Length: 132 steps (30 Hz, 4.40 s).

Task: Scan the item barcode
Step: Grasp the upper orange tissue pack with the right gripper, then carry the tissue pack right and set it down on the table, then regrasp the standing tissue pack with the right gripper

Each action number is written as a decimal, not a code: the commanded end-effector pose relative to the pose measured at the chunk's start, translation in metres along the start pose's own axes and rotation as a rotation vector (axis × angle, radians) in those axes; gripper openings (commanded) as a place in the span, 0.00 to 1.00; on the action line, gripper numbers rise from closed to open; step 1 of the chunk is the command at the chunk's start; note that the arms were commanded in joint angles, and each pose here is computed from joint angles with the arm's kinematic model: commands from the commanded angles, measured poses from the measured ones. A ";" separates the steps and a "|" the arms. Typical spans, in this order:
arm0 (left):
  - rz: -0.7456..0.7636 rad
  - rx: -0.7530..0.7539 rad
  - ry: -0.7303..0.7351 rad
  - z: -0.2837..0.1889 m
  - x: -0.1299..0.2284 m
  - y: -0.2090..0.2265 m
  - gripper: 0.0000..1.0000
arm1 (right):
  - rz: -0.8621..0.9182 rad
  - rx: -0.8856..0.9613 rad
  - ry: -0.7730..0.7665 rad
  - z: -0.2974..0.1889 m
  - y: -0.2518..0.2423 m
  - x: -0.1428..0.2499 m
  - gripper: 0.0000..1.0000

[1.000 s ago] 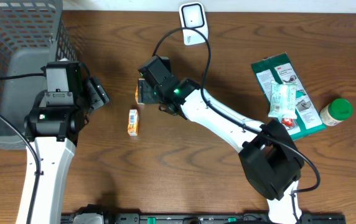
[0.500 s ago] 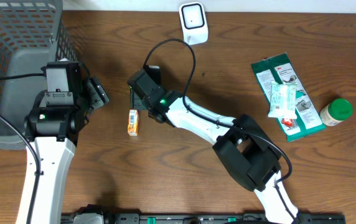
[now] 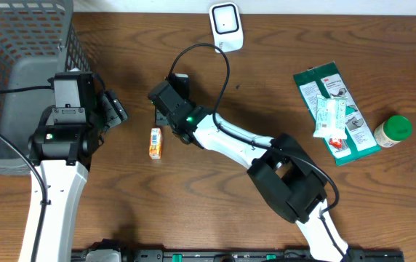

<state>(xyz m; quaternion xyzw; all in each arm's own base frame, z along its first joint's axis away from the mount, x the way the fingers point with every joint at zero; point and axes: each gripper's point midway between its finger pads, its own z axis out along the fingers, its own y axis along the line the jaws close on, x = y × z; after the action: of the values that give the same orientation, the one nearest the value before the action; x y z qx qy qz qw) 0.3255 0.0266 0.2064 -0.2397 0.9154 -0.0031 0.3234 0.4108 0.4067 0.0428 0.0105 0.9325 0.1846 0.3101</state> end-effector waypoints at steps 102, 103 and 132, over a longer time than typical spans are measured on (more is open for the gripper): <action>0.003 -0.016 -0.003 0.000 -0.001 0.004 0.83 | 0.244 -0.005 0.257 -0.082 -0.233 0.043 0.17; 0.003 -0.016 -0.003 0.000 -0.001 0.004 0.83 | 0.243 -0.007 0.257 -0.082 -0.233 0.043 0.11; 0.003 -0.016 -0.003 0.000 -0.001 0.004 0.83 | -0.634 0.544 -0.175 -0.205 -0.169 -0.035 0.01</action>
<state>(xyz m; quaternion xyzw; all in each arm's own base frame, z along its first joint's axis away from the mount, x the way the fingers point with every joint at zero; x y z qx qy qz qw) 0.3255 0.0265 0.2064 -0.2397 0.9154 -0.0033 0.3234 0.3236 0.1936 0.1236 -0.1646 0.9163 -0.0573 0.3605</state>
